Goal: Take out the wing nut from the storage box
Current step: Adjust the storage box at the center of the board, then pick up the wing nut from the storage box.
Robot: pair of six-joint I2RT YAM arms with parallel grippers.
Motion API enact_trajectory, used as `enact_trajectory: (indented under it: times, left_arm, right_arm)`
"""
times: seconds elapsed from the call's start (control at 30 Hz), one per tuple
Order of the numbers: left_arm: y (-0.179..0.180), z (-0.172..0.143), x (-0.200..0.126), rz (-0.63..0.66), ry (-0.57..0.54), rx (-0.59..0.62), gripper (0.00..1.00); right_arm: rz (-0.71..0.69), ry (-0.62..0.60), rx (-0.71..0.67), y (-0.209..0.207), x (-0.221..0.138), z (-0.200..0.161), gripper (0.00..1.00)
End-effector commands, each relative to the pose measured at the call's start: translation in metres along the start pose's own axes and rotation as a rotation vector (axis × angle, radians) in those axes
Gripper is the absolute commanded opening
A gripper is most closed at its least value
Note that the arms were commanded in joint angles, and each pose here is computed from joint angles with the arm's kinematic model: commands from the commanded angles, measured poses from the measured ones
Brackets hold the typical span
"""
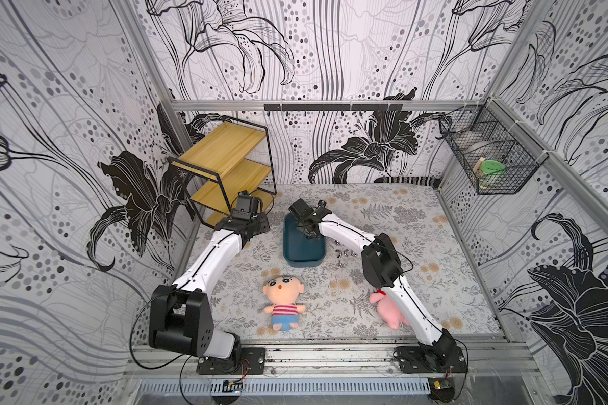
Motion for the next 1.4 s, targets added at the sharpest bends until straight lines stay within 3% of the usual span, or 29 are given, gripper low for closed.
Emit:
enact_trajectory:
  times: [0.0,0.3,0.5,0.67,1.0,1.37]
  left_arm:
    - [0.003,0.003,-0.004,-0.008,-0.033,0.007,0.40]
    - [0.004,0.001,-0.002,-0.006,-0.032,0.004,0.40]
    - [0.000,-0.001,0.007,-0.034,-0.012,0.000,0.40]
    - [-0.009,0.004,0.006,-0.071,-0.025,0.026,0.40]
    - [-0.069,0.001,0.004,-0.250,-0.036,0.206,0.44]
    - [-0.155,-0.010,0.058,-0.330,0.030,0.419,0.47]
  right_arm:
    - [-0.042,0.006,0.014,-0.008,0.014,-0.003,0.49]
    - [0.000,0.041,-0.110,-0.005,0.018,-0.006,0.39]
    - [0.096,-0.060,-0.269,0.020,-0.026,0.011,0.46]
    - [0.104,-0.158,-0.300,0.021,-0.071,0.037,0.49]
    - [0.063,-0.222,-0.265,-0.033,-0.114,0.098,0.51]
    - [-0.020,-0.202,-0.236,-0.110,-0.117,0.134,0.52]
Point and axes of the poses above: each gripper's point midway between its finger pads, its own x axis out along the fingers, its own y axis along the line the jaws close on, z = x × y, the point moved 8 cm from there along -x, back along the fingers, and after that the axes turned 2 degrees about x, right-handed, at the moved point
